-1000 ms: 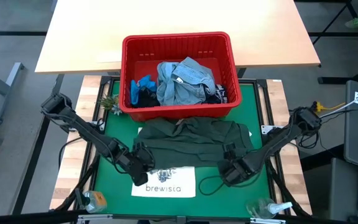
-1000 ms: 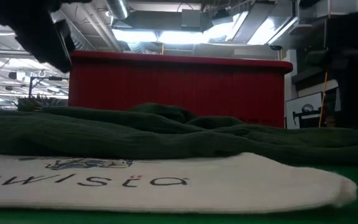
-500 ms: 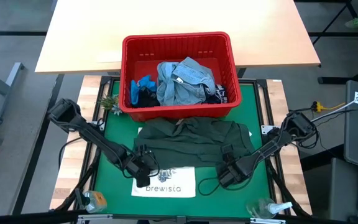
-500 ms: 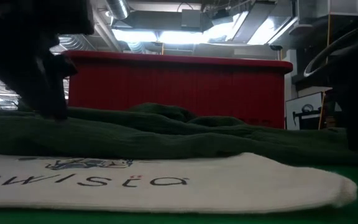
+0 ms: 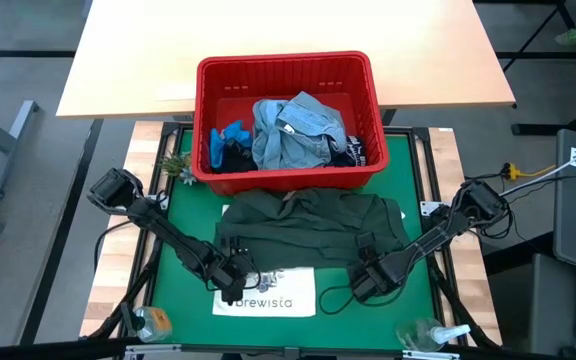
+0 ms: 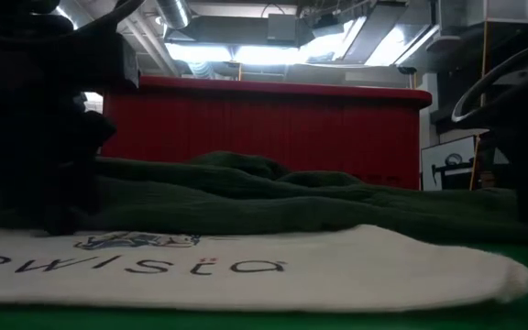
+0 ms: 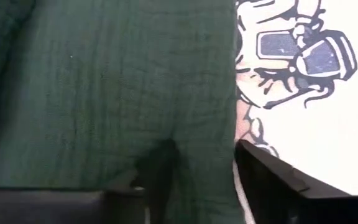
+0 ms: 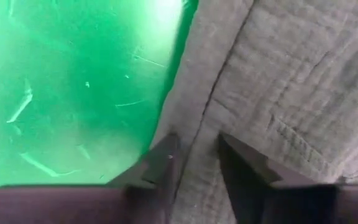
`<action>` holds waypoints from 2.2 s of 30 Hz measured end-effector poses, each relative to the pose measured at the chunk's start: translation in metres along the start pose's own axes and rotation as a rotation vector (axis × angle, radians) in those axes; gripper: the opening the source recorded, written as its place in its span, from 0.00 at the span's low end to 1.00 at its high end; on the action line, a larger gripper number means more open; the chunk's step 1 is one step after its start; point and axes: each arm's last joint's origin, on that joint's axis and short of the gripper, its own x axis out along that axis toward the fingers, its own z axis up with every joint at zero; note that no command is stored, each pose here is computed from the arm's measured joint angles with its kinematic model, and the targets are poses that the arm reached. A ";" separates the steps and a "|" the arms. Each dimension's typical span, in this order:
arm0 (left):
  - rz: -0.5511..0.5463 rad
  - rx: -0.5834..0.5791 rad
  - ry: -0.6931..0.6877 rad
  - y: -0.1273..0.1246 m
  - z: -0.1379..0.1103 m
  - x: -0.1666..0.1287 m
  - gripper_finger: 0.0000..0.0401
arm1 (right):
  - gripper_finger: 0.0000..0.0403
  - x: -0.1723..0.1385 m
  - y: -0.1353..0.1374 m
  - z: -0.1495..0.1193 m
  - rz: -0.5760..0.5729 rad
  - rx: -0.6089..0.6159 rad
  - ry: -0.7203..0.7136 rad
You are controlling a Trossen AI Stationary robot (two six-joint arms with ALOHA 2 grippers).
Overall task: Fold Laundry from Bin
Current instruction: Fold the green t-shirt
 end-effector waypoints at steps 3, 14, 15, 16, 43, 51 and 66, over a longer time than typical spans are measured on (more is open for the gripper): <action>0.002 0.000 0.000 0.001 0.000 -0.001 0.24 | 0.15 0.000 0.000 0.000 0.000 0.000 0.001; -0.037 -0.008 0.004 0.004 0.012 -0.027 0.02 | 0.04 -0.009 0.000 0.001 0.096 0.005 0.009; -0.034 -0.005 0.013 0.004 0.014 -0.031 0.02 | 0.03 -0.013 0.000 0.003 0.104 0.007 -0.002; -0.034 -0.004 0.015 0.004 0.016 -0.035 0.01 | 0.02 -0.018 0.000 0.004 0.114 0.008 -0.012; -0.115 -0.025 0.060 -0.003 0.027 -0.052 0.18 | 0.01 -0.040 0.000 0.019 0.188 -0.037 -0.081; -0.108 -0.036 0.055 -0.003 0.027 -0.052 0.01 | 0.01 -0.040 0.000 0.019 0.195 -0.038 -0.079; -0.265 0.036 0.063 -0.033 0.039 -0.096 0.00 | 0.01 -0.089 0.025 0.024 0.340 -0.153 -0.152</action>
